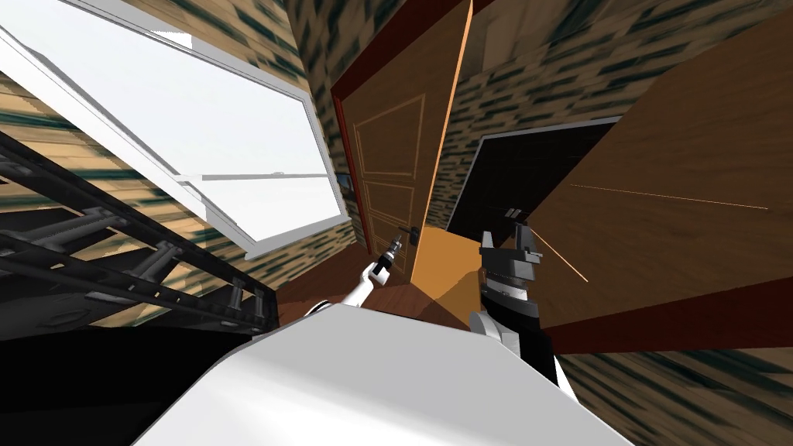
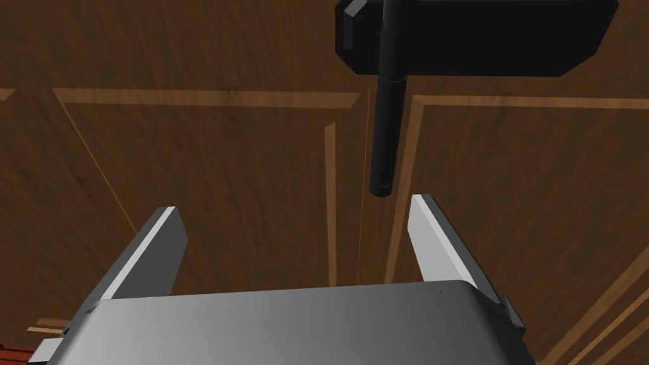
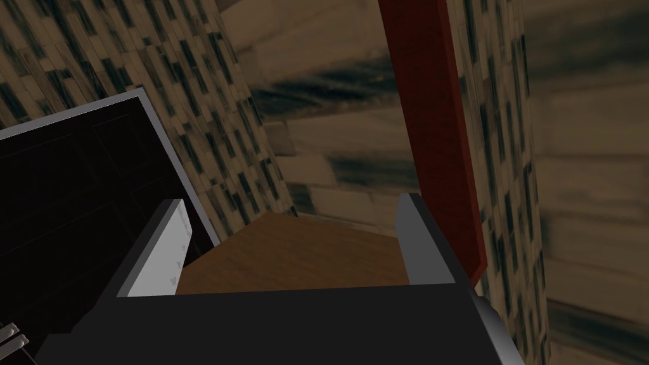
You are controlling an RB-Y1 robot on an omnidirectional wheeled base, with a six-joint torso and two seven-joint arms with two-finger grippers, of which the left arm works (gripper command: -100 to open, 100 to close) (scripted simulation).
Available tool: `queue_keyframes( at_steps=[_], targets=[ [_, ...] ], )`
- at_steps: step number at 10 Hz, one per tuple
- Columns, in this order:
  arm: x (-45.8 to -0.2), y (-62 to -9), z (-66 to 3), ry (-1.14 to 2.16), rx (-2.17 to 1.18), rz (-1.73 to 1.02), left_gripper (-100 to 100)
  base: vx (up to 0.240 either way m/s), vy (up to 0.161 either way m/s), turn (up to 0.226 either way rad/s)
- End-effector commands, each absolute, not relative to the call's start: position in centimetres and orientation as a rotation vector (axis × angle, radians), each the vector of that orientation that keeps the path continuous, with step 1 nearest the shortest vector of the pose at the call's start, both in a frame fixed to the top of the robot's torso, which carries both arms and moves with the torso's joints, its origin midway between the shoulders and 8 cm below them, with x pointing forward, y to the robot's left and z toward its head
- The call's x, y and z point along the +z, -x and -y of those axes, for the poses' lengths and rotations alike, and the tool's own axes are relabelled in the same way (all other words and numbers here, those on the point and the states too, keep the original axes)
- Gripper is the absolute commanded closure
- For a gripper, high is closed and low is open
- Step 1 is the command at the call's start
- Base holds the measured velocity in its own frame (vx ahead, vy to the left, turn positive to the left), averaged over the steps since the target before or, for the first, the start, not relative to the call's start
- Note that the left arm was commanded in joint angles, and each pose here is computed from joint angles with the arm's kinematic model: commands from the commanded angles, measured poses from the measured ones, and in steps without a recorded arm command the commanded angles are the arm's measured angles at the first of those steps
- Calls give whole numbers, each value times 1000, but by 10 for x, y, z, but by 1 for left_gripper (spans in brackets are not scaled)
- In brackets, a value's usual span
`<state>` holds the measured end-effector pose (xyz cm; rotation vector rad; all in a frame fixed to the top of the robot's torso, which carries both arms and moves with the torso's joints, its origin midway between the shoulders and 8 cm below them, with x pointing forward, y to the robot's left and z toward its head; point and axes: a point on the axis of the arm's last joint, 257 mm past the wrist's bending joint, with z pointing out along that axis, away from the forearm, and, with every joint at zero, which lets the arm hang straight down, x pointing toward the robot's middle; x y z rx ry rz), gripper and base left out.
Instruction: Push the door open
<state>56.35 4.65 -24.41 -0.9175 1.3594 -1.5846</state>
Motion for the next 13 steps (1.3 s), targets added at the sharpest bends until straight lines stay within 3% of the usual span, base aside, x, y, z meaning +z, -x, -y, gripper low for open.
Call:
queue_keyframes(
  at_steps=[1, 10, 13],
  targets=[
    [-253, -566, -40, 924, -1580, -1388, -100, 37, 48, -8],
    [-290, -570, 1, 943, -1554, -1542, -100, 51, 73, -18],
    [-294, -575, -23, 932, -1513, -1541, -100, 100, -28, -19]
  ],
)
